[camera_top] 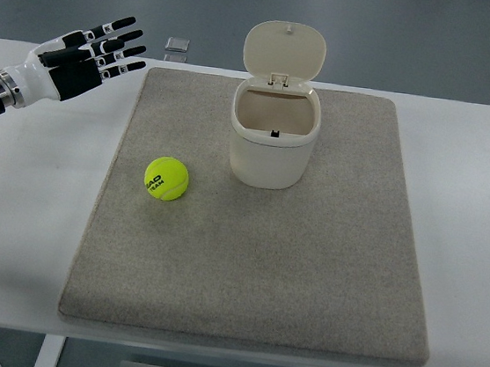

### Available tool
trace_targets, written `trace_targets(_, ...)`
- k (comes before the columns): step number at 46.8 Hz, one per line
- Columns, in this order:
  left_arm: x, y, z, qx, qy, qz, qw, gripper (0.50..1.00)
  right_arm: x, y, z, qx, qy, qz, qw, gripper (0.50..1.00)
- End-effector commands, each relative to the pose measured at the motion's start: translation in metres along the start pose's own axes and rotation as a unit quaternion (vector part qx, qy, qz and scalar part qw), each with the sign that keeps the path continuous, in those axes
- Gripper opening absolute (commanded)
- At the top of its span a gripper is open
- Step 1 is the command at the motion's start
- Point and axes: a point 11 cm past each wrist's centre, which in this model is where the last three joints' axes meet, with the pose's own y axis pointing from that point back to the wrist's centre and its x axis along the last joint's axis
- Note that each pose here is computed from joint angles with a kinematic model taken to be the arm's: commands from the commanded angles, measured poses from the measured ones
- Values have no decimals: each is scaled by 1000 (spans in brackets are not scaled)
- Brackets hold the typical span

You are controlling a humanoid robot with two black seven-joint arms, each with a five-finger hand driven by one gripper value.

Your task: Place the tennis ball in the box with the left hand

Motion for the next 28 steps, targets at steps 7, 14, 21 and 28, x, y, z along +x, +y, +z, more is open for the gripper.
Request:
trace_targets(7, 0, 0, -3, 5, -2, 0, 1000, 992, 0, 0, 0, 0, 1, 0, 1000, 938)
trace_targets(14, -1, -1, -4, 12, -7, -2, 1000, 992, 0, 0, 0, 0, 0, 0, 1000, 938)
trace_targets(21, 1, 2, -3, 16, -13, 1, 1000, 994, 0, 0, 0, 0, 0, 0, 1000, 938)
trace_targets(28, 5, 7, 0, 21, -26, 7, 999, 992, 0, 0, 0, 0, 0, 0, 1000, 938)
